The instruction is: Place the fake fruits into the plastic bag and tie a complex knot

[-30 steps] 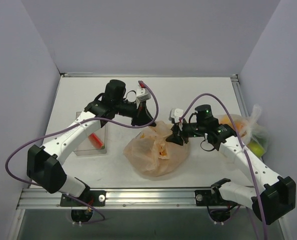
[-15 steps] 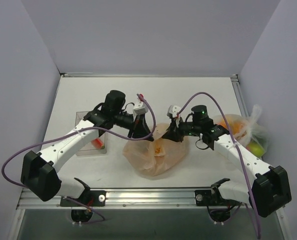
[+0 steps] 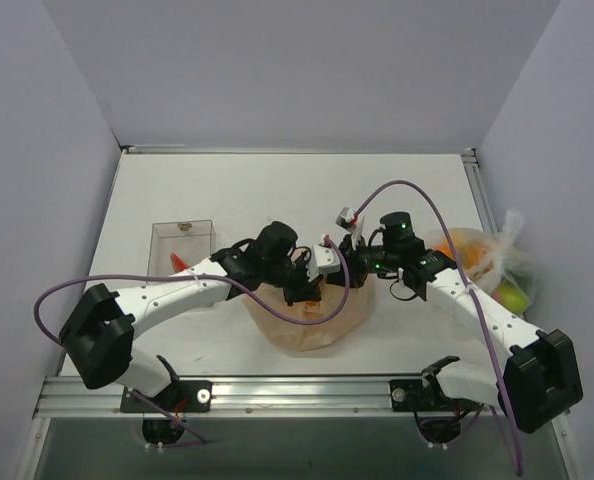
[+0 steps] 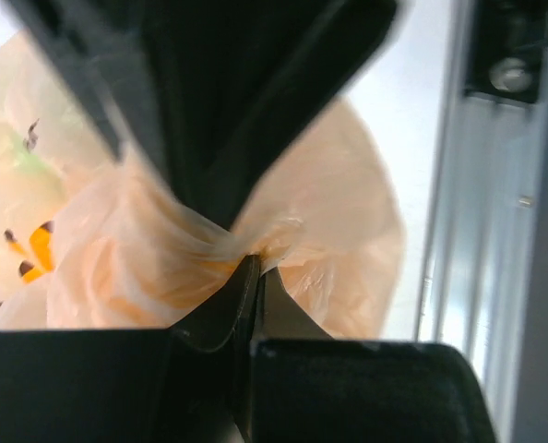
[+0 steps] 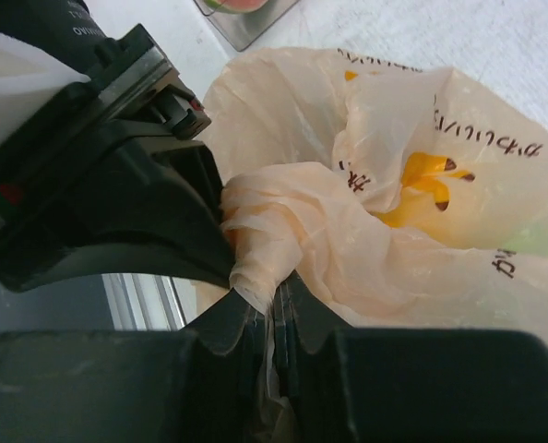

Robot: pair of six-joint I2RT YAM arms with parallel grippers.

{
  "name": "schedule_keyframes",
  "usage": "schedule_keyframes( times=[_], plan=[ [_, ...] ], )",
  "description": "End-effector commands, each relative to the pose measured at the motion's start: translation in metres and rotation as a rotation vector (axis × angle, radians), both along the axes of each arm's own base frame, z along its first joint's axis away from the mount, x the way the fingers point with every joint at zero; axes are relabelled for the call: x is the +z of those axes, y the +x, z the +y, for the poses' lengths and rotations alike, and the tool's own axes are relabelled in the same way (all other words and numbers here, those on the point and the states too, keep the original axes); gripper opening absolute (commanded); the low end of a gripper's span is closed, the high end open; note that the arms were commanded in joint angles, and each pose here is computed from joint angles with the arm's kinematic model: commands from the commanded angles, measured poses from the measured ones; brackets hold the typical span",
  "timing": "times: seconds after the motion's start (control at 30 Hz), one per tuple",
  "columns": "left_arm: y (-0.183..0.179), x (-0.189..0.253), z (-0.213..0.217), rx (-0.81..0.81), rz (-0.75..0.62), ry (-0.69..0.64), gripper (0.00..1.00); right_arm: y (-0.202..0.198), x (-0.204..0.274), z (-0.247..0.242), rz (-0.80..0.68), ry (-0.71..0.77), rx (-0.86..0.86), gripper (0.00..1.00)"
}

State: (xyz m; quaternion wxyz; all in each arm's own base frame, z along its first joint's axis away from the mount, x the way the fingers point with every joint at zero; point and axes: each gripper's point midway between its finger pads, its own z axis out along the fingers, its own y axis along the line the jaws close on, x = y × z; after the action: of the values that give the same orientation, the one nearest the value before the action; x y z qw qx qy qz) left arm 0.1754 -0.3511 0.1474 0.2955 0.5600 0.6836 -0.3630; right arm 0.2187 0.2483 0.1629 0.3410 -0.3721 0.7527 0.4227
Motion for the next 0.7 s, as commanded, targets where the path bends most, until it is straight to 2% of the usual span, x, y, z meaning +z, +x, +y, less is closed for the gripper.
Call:
schedule_keyframes(
  times=[0.0, 0.1, 0.2, 0.27, 0.3, 0.4, 0.5, 0.57, 0.67],
  plan=[
    [0.022, -0.049, 0.023, 0.154, -0.045, 0.195, 0.0, 0.011, 0.036, 0.001, -0.016, 0.093, -0.074, 0.0],
    [0.038, -0.064, 0.032, 0.237, -0.089, 0.245, 0.0, 0.005, 0.042, 0.003, 0.049, 0.14, -0.094, 0.0],
    [0.048, -0.065, 0.029, 0.273, -0.121, 0.229, 0.0, -0.002, 0.044, 0.004, 0.125, 0.177, -0.128, 0.0],
    [0.065, -0.052, 0.024, 0.315, -0.165, 0.169, 0.0, -0.007, 0.043, 0.006, 0.169, 0.21, -0.139, 0.0],
    [0.074, -0.043, 0.023, 0.323, -0.182, 0.137, 0.0, -0.011, 0.044, 0.007, 0.246, 0.237, -0.165, 0.0],
    [0.104, -0.012, 0.024, 0.353, -0.216, 0.019, 0.0, -0.015, 0.045, 0.01, 0.293, 0.298, -0.198, 0.0],
    [0.086, 0.003, 0.014, 0.21, -0.107, -0.083, 0.0, -0.008, 0.056, 0.014, 0.3, 0.364, -0.251, 0.0],
    [0.055, -0.001, 0.01, 0.102, -0.002, -0.096, 0.0, 0.0, 0.059, 0.013, 0.303, 0.383, -0.297, 0.0],
    [0.029, -0.024, 0.015, 0.086, 0.071, -0.047, 0.0, 0.004, 0.057, 0.009, 0.294, 0.386, -0.333, 0.0]
  ],
)
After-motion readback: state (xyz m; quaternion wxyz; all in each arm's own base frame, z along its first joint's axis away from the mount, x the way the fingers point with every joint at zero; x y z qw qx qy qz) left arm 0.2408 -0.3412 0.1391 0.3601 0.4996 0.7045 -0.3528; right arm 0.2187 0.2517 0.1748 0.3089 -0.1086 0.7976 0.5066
